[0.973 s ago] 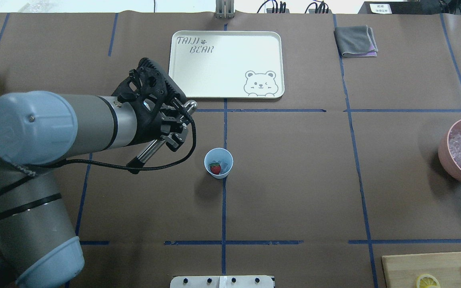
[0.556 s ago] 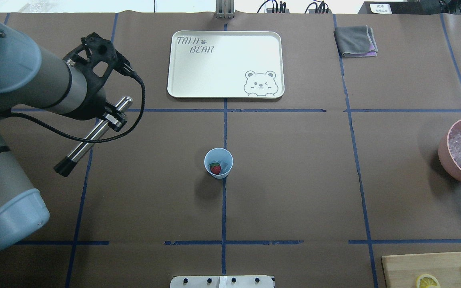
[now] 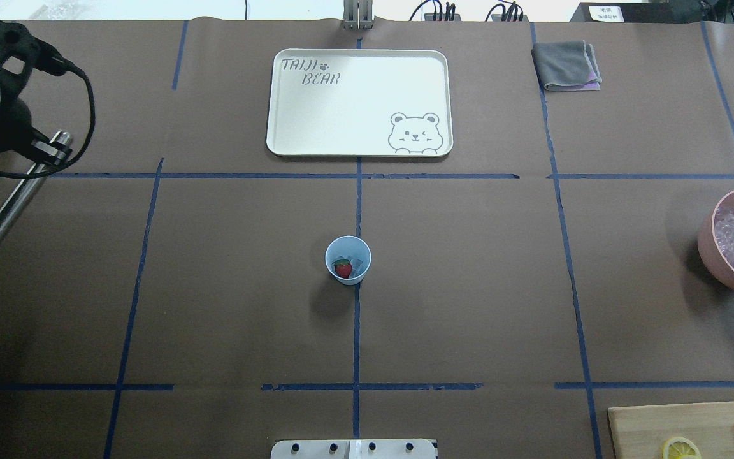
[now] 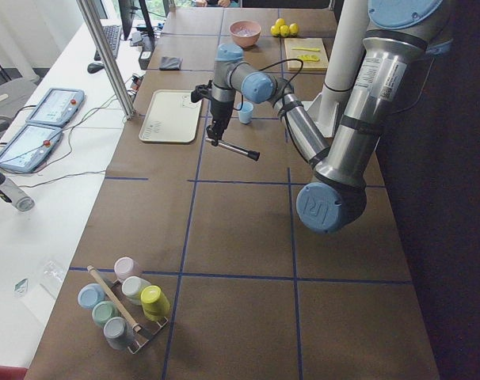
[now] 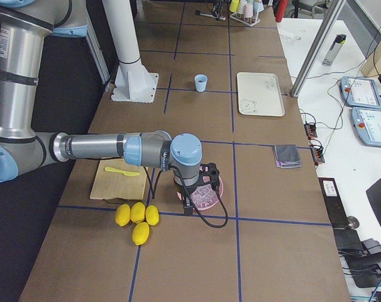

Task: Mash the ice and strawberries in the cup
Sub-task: 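Lift the muddler out of the cup and move it back with the left gripper, then lower the muddler onto the table and open the left gripper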

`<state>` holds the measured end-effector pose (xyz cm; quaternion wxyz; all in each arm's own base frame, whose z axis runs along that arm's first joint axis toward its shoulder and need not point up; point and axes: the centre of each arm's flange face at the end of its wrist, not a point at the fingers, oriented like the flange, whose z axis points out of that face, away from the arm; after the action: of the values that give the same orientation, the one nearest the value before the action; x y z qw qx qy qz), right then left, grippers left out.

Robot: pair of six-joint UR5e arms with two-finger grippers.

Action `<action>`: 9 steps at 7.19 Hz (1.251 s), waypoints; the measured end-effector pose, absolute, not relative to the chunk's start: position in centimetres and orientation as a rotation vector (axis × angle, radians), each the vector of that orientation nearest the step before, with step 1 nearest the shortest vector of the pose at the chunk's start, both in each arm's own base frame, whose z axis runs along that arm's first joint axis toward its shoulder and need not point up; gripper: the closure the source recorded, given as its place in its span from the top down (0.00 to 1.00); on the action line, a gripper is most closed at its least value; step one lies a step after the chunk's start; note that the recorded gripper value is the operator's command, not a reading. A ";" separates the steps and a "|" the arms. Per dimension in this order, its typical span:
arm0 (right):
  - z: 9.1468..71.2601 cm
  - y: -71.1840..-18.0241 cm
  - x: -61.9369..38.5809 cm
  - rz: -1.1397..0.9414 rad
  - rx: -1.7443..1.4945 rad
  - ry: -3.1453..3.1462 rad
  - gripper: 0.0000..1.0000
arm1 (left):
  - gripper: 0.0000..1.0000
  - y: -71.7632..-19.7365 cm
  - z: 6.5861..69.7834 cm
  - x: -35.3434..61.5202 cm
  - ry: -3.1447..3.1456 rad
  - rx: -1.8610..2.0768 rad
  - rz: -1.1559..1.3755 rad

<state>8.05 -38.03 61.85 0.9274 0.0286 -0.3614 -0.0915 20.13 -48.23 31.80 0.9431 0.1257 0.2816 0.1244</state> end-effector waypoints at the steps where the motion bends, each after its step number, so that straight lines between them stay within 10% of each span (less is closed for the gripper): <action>1: 61.8 -38.0 8.0 -0.188 0.060 -0.741 0.99 | 0.12 -49.1 34.9 17.8 0.567 0.190 0.163; 9: 61.6 -38.1 8.0 -0.189 0.065 -0.742 0.99 | 0.13 -48.1 60.0 15.1 0.620 0.102 0.053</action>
<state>8.04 -38.07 61.56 0.9271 0.0316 -0.3618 -0.0924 15.06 -48.14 60.01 0.9507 0.0502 0.3048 0.0260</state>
